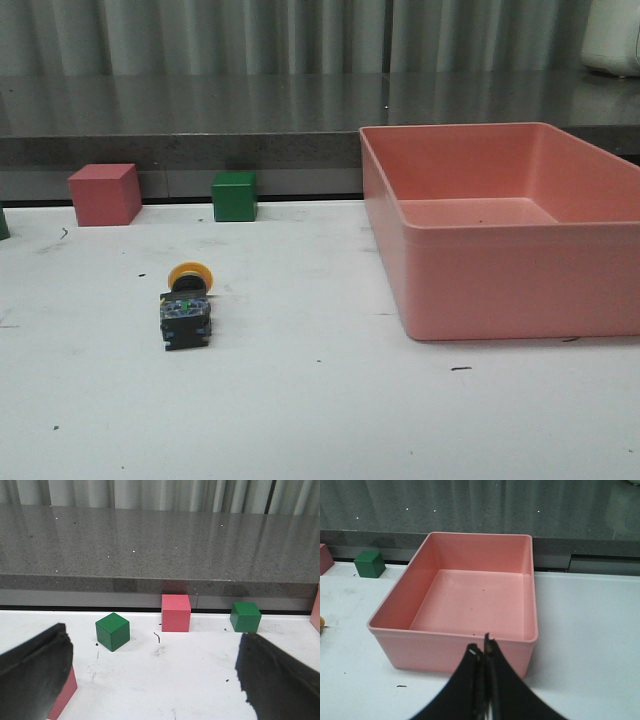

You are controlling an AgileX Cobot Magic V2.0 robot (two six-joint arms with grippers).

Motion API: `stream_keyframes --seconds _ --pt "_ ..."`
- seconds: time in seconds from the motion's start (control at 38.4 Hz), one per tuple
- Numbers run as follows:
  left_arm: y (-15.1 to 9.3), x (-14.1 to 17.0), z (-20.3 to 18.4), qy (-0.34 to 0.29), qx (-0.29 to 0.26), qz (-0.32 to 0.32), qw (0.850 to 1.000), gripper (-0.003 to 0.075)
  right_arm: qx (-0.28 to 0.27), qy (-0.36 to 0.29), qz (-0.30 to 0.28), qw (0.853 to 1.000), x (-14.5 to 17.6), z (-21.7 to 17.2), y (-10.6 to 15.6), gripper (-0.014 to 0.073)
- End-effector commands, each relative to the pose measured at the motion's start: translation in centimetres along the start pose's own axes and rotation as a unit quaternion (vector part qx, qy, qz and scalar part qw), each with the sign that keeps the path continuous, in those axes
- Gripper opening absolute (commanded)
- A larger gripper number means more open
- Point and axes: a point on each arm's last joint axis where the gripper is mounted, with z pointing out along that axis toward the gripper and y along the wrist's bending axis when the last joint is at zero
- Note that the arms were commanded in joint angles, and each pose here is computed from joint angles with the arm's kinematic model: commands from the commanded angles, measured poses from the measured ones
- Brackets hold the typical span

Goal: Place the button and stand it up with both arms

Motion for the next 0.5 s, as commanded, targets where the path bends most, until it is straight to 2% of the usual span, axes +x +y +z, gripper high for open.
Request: stream_keyframes --seconds 0.0,0.21,0.36,0.47 --pt "-0.1 -1.9 -0.1 -0.053 0.006 -0.021 0.998 0.0638 0.001 -0.045 -0.01 0.999 -1.3 -0.3 0.0 -0.0068" --pt "-0.3 -2.5 1.8 -0.017 0.013 -0.049 0.999 0.0638 0.001 -0.045 -0.01 0.999 -1.3 -0.3 0.0 -0.0068" --pt "-1.6 -3.4 4.7 0.066 0.046 -0.055 0.995 0.0638 0.001 -0.045 -0.01 0.999 -1.3 -0.3 0.0 -0.0068" --pt "-3.2 -3.8 6.7 0.13 0.082 -0.06 0.986 0.0638 0.001 -0.045 -0.01 0.999 -1.3 -0.3 0.0 -0.0068"
